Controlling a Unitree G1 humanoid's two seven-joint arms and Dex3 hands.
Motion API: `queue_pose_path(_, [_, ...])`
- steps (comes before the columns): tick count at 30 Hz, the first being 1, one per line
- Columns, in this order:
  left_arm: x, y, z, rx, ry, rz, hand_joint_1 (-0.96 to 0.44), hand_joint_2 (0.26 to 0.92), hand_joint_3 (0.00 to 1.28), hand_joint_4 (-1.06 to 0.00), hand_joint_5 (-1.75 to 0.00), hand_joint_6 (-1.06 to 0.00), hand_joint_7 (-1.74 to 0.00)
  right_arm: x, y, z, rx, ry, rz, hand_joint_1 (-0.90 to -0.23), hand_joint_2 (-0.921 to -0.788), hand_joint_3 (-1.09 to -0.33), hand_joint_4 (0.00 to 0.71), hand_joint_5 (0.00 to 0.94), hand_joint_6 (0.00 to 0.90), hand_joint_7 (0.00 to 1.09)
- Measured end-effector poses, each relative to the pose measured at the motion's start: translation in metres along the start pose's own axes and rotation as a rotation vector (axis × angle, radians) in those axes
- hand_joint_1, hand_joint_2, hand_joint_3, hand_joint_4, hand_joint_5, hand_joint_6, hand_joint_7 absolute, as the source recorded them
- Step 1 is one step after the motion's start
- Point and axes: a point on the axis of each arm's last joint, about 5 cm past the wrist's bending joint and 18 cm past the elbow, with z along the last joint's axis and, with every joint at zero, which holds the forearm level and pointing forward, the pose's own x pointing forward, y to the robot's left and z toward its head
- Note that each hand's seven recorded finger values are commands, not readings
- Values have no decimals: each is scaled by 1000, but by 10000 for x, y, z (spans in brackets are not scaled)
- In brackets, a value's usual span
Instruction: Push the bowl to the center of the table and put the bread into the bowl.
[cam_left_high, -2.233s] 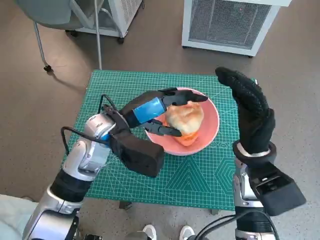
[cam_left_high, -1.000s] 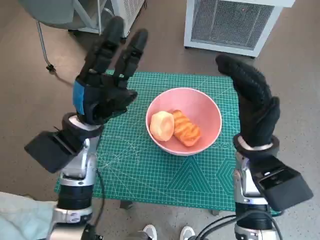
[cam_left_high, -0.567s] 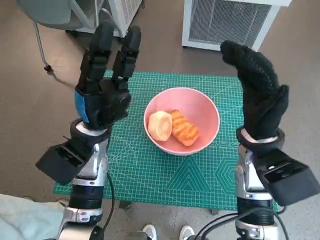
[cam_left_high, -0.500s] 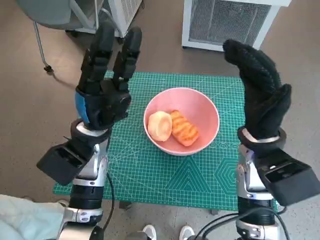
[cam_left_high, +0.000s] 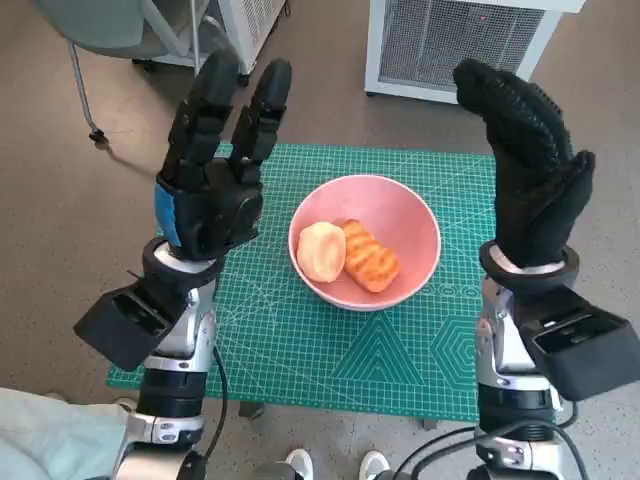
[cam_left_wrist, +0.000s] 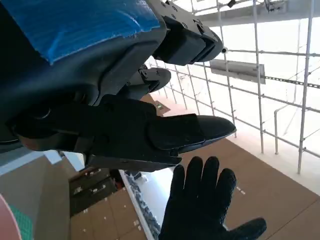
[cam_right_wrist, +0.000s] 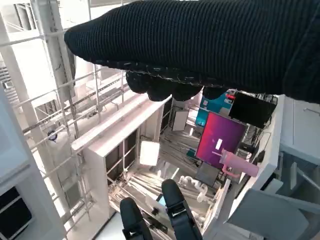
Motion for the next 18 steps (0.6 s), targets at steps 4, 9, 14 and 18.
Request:
queue_pose_path(4, [-11,-1,-18,-3,11,-7,-425,921,339,-217,0,-322,-14,21,-3,-5,0,-1,0,-519,-921,-751,283,44,12,732])
queue_pose_path(9, [-9,-2,-19,-5,11,-11,-435,921,341,-217,0,-322,-13,41,-2,-2,0,-7,1,-525,-921,-748,284,42,17,723])
queue_pose_path(14, [-5,0,-18,-9,8,-16,-447,921,340,-217,0,-322,-11,43,-1,-5,0,-5,1,-526,-921,-747,284,40,20,717])
queue_pose_path(18, [0,1,-17,-17,4,-14,-446,921,340,-217,0,-320,-10,42,-3,-10,0,-4,1,-525,-921,-746,285,39,23,712])
